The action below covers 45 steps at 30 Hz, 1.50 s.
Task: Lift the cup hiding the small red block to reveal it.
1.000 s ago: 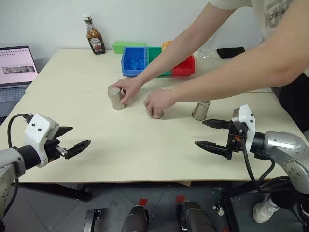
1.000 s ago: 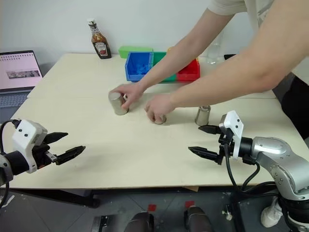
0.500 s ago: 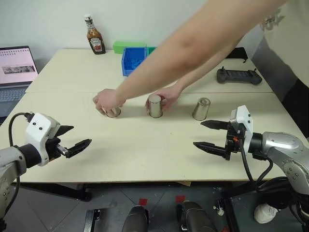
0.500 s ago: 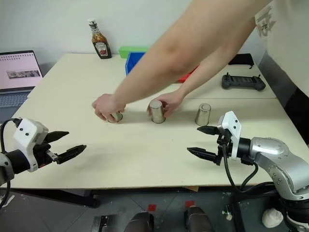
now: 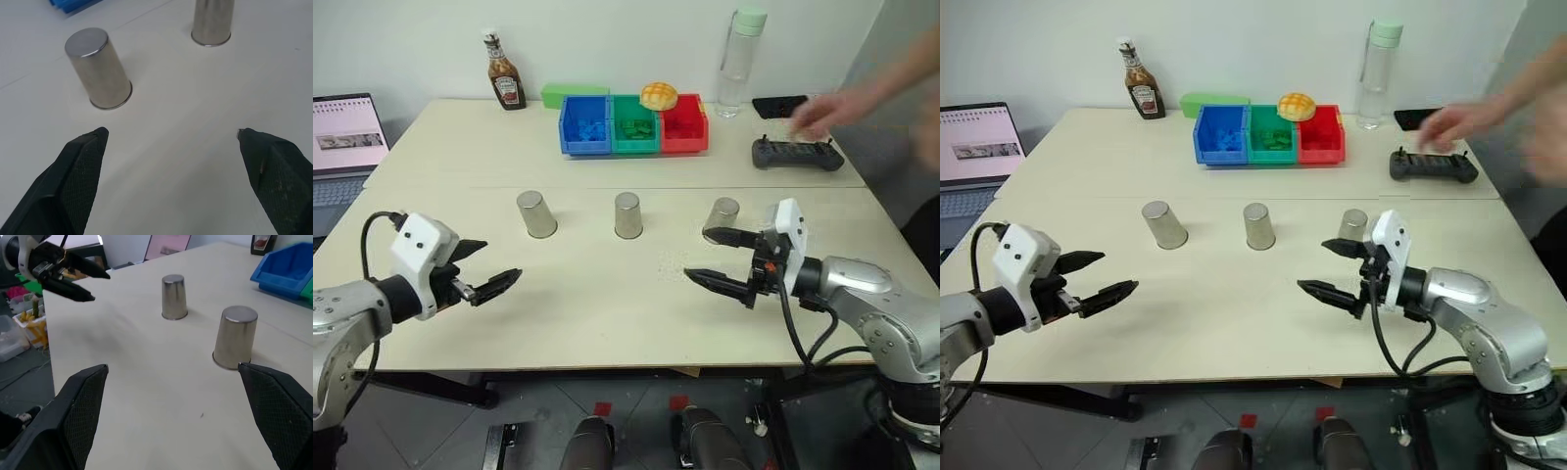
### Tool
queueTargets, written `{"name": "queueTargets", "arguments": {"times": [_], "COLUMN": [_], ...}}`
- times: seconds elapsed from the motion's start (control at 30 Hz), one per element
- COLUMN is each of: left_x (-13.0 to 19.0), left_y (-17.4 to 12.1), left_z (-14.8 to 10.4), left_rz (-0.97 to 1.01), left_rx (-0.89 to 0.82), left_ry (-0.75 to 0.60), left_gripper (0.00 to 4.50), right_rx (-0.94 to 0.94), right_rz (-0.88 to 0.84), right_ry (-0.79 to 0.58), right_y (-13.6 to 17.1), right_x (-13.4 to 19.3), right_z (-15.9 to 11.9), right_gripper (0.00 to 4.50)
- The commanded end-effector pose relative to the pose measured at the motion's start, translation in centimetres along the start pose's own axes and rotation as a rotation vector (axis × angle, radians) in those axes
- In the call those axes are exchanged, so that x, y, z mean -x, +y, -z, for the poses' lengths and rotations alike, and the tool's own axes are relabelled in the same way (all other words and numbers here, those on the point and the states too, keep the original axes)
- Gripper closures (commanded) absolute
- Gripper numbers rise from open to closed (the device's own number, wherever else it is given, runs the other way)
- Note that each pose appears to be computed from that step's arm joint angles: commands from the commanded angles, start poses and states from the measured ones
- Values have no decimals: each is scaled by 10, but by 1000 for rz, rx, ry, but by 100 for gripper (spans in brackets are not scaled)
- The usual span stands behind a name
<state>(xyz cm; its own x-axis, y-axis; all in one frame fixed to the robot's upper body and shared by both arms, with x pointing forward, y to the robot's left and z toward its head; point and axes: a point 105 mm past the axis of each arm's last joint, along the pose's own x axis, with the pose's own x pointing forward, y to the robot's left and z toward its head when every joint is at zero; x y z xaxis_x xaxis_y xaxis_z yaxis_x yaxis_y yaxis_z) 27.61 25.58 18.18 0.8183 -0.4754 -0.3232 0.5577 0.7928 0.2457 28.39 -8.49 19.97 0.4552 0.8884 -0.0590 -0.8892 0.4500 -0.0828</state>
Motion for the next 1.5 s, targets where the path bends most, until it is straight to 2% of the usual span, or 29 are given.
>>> {"name": "queueTargets", "arguments": {"times": [0.03, 0.23, 0.3, 0.6, 0.97, 1.4, 1.5], "left_x": [-1, -7, -9, -14, -13, -13, -12], "left_y": [-5, -6, -8, -13, -14, -11, -10], "left_z": [-11, -13, -15, -26, -26, -24, -24], "left_rz": [35, 55, 72, 130, 126, 116, 111], "left_rx": [-37, -47, -55, -59, -56, -56, -54], "left_ry": [-20, -23, -24, -55, -59, -43, -44], "left_gripper": [3, 3, 3, 3, 3, 3, 0], "right_rx": [35, 51, 115, -3, -121, -95, -98], "right_rz": [45, 128, 200, 373, 353, 322, 315], "right_ry": [-6, -36, -3, 0, 33, 69, 63], "right_y": [-3, -18, -29, -65, -75, -68, -68], "right_x": [-14, -48, -61, -111, -149, -182, -183], "right_z": [-3, -11, -8, 3, 18, 32, 34], "right_gripper": [0, 0, 0, 0, 0, 0, 45]}}
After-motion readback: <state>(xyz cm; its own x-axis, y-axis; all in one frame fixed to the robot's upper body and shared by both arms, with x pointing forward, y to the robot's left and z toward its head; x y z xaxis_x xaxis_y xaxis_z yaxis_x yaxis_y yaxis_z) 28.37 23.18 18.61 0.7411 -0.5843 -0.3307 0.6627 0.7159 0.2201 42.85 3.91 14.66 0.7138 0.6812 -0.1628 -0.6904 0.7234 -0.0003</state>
